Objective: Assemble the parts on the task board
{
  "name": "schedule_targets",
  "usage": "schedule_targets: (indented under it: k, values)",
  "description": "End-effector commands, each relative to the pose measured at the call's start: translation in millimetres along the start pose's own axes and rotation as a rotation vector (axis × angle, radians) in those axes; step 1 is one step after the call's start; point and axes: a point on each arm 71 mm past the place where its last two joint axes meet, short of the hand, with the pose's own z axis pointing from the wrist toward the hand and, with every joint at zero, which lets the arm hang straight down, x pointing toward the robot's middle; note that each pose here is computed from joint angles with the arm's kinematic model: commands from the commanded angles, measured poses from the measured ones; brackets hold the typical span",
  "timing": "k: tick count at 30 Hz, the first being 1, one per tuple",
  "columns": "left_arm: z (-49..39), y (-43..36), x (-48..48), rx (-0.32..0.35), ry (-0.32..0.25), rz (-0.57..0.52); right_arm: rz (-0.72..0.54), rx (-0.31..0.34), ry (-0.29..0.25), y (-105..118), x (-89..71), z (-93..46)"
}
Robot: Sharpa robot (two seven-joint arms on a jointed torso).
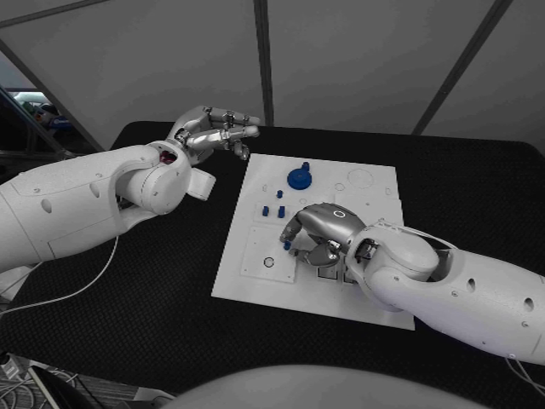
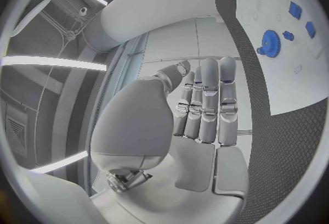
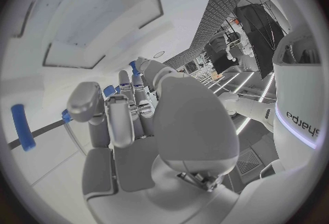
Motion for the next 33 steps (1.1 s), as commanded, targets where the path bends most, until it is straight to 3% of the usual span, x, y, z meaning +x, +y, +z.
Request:
schedule_targets:
  k: [1,15,24,33]
  values:
    - [0.5,-0.8,0.9,0.002,0.01,-0.006,-0.017,-0.008,-0.062,2,-5.7,-2.8]
    - [0.2,0.3,-1.5,-0.002,0.004,-0.004,0.002,0.003,-0.139,-1,-21.9,-31.9]
    - [-1.4,3.1,-0.7,-0.01,0.013,-0.003,0.02,0.143,-0.134,-41,-52.5,-49.7]
    - [-2.7,11.2,1.9,-0.006,0.002,0.008,-0.03,0.223,-0.11,-68,-73.6,-58.0]
